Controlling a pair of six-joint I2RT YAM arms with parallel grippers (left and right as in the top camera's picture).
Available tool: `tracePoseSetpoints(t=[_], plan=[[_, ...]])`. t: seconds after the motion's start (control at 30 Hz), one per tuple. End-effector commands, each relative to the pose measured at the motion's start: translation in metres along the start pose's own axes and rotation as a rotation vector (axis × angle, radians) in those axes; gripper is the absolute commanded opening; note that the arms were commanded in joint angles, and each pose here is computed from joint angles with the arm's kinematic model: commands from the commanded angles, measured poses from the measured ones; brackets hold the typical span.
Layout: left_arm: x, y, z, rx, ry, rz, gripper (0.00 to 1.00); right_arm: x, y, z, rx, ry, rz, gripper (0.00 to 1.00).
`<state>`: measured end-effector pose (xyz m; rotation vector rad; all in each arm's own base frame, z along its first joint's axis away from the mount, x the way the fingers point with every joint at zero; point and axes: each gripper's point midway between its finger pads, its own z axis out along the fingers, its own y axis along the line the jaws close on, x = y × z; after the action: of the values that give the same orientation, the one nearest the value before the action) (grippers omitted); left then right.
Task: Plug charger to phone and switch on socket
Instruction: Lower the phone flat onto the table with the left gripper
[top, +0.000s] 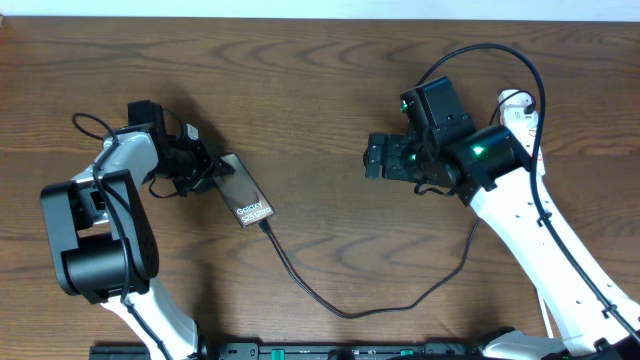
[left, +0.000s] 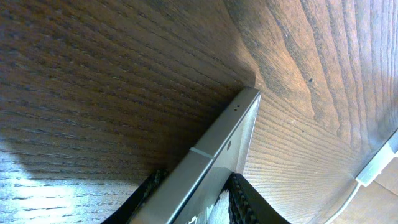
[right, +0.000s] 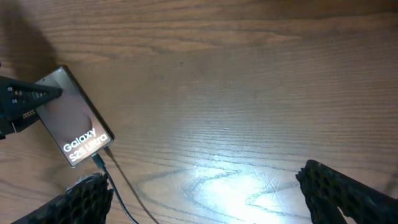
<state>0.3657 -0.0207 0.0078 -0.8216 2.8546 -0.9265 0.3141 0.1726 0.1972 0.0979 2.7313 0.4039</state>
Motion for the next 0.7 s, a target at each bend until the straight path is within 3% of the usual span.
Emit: tracePoseSetpoints(t=[0.0,0.67], plan=[[0.0091,0.0230,0.0087,-0.086,0.019,-0.015,0.32,0.0008,0.0029,0.0013,0.009,-0.002,-0.012,0.96],[0.0113,0.0239,0.0085,-0.090,0.028,-0.020,0.33,0.0007,0.0029,0.0013,0.009,-0.002,-0.011,0.97]])
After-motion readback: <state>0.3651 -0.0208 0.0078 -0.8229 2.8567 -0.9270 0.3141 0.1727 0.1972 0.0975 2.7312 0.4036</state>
